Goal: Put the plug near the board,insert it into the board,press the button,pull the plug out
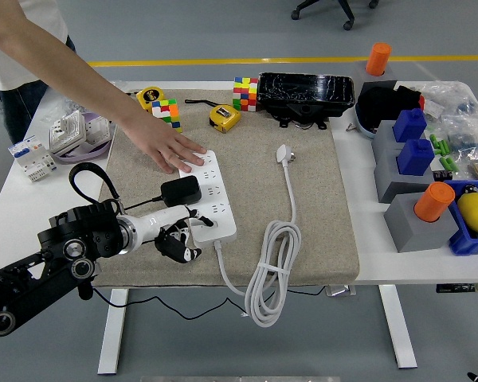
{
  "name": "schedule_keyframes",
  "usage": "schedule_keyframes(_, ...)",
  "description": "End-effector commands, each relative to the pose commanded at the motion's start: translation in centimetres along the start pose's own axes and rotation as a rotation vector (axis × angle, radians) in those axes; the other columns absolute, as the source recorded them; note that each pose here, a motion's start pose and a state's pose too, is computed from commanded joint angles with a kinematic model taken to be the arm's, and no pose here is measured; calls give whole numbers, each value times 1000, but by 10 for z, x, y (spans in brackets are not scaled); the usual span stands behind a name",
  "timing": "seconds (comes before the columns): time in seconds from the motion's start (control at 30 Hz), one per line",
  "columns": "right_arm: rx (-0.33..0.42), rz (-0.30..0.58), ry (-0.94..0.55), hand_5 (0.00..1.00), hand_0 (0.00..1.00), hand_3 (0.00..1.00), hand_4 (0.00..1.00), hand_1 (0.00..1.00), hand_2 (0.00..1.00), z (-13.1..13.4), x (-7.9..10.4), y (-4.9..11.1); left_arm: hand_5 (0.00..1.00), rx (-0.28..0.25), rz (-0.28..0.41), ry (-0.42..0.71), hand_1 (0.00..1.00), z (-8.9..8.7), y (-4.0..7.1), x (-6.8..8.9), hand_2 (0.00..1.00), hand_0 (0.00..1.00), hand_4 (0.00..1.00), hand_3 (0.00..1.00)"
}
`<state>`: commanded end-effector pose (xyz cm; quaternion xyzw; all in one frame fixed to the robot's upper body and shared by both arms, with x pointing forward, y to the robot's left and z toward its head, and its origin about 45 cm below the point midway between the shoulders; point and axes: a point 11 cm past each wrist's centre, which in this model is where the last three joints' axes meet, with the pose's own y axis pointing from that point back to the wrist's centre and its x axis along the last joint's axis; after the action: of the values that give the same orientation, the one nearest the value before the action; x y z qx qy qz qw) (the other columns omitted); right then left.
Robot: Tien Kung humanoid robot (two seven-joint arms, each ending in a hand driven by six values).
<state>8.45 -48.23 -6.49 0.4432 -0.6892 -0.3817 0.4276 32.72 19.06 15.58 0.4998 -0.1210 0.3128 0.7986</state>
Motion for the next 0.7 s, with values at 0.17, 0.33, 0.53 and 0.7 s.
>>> schedule_keyframes(0.17, -1, 1, -3, 514, 671, 563, 918, 675, 666, 1, 0, 0, 2, -101, 57, 62, 62, 9, 2, 10, 166, 113, 614, 696)
schedule_keyframes(0.33, 0, 0, -5, 514, 671, 561, 917, 675, 666, 1, -1, 0, 108, -226, 169, 189, 113, 12, -3, 25, 233, 203, 766, 612)
schedule_keyframes(0.53, -2, -3, -6, 513, 672, 563, 917, 674, 667, 2, -2, 0, 133, -345, 376, 277, 211, 9, -2, 48, 364, 242, 784, 536)
schedule_keyframes(0.7, -5, -3, -7, 514, 672, 562, 917, 675, 667, 3, -3, 0, 143, -404, 561, 276, 328, 6, 1, 66, 449, 347, 800, 532)
